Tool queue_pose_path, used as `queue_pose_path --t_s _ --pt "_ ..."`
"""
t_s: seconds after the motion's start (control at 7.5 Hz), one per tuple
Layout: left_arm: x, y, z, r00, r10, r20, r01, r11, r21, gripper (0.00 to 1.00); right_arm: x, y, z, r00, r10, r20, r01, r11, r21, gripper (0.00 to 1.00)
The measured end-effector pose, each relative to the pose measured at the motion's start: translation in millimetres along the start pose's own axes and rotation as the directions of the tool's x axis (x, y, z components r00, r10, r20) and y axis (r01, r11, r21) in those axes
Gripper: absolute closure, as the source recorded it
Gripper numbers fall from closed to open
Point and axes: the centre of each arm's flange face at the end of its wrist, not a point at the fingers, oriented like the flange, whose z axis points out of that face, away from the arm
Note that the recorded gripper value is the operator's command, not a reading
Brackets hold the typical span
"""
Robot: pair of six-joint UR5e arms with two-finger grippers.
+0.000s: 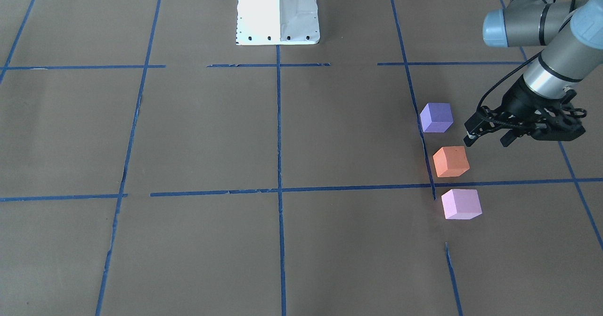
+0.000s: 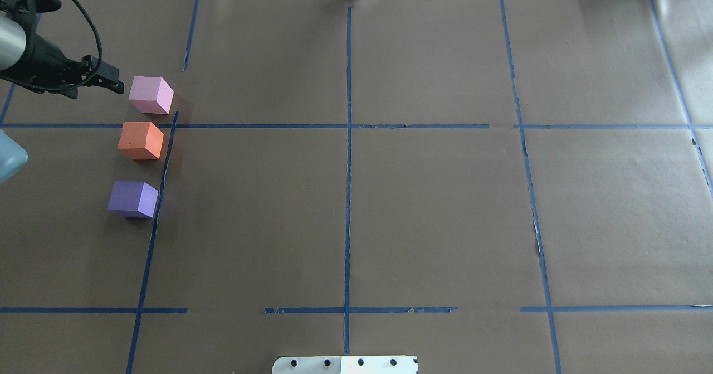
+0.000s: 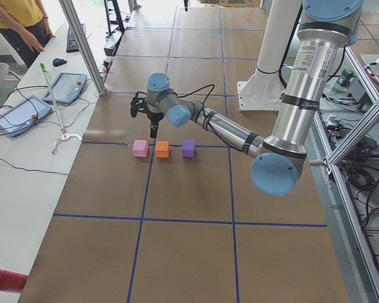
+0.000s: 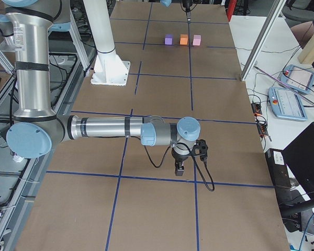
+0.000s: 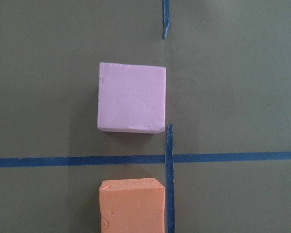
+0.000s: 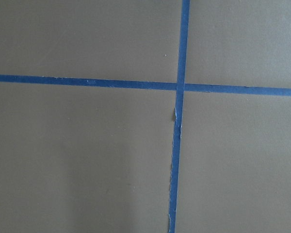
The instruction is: Arrange blocks in a line
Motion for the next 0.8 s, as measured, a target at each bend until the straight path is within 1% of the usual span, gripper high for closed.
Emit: queue_pose_path --t_s 0.13,0.27,0.4,0.53,0.67,0.8 --pt "-2 -2 -8 1.000 0.004 0.003 -0.004 1.000 0.009 0.00 0 0 0 1.000 0.000 0.000 0.000 1.000 0.000 0.00" --pt "-10 -6 -12 0.998 0.056 0.015 -0.056 0.998 0.011 0.00 0 0 0 1.000 0.000 0.000 0.000 1.000 0.000 0.00" --pt "-38 -19 -19 0.986 0.156 0.051 -0.157 0.988 0.011 0.00 0 0 0 1.000 0.000 0.000 0.000 1.000 0.000 0.00" --pt "-89 -39 -33 0.966 0.245 0.086 -0.245 0.969 -0.010 0.00 0 0 0 1.000 0.000 0.000 0.000 1.000 0.000 0.00" --pt "-143 -53 -49 0.949 0.303 0.094 -0.301 0.953 -0.036 0.01 0 0 0 1.000 0.000 0.000 0.000 1.000 0.000 0.00" --pt "-195 -59 -64 0.937 0.332 0.104 -0.329 0.943 -0.048 0.00 0 0 0 1.000 0.000 0.000 0.000 1.000 0.000 0.00"
